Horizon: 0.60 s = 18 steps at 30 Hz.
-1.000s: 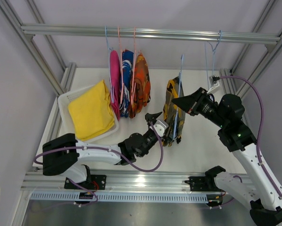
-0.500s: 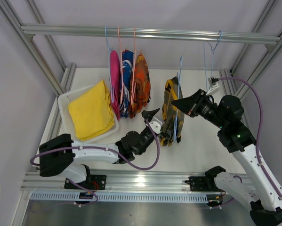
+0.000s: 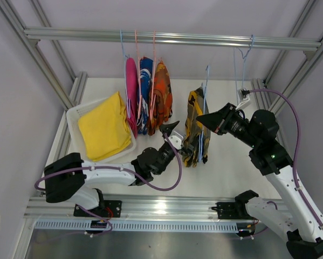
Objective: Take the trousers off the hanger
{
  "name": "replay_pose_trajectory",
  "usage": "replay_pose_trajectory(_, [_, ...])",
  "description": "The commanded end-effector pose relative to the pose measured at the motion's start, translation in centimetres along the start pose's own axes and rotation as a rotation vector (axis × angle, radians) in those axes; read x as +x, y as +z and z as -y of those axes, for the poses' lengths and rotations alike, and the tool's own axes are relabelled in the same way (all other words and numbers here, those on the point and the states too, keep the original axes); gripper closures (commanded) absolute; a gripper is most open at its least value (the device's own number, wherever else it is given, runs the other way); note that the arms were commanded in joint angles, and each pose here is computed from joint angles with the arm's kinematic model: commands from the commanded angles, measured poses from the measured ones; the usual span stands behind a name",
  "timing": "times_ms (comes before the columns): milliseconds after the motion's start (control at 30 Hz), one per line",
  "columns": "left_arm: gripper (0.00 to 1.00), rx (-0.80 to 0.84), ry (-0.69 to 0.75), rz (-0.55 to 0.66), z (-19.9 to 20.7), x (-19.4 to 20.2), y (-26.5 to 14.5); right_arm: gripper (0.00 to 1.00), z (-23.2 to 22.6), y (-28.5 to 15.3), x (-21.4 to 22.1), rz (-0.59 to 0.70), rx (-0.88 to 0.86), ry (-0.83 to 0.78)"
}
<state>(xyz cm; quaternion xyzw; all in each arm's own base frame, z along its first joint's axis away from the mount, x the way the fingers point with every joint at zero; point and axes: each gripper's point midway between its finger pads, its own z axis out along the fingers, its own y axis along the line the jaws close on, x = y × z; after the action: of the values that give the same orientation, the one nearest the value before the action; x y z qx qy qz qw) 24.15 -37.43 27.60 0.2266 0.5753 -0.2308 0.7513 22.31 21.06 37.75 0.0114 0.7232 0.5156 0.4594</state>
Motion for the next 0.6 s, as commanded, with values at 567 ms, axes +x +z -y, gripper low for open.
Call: replay_pose_trajectory(567, [0.01, -0.086, -0.06, 0.06, -1.6, -1.2, 1.8, 1.0, -4.4, -0.6, -2.5, 0.115, -0.197, -0.079])
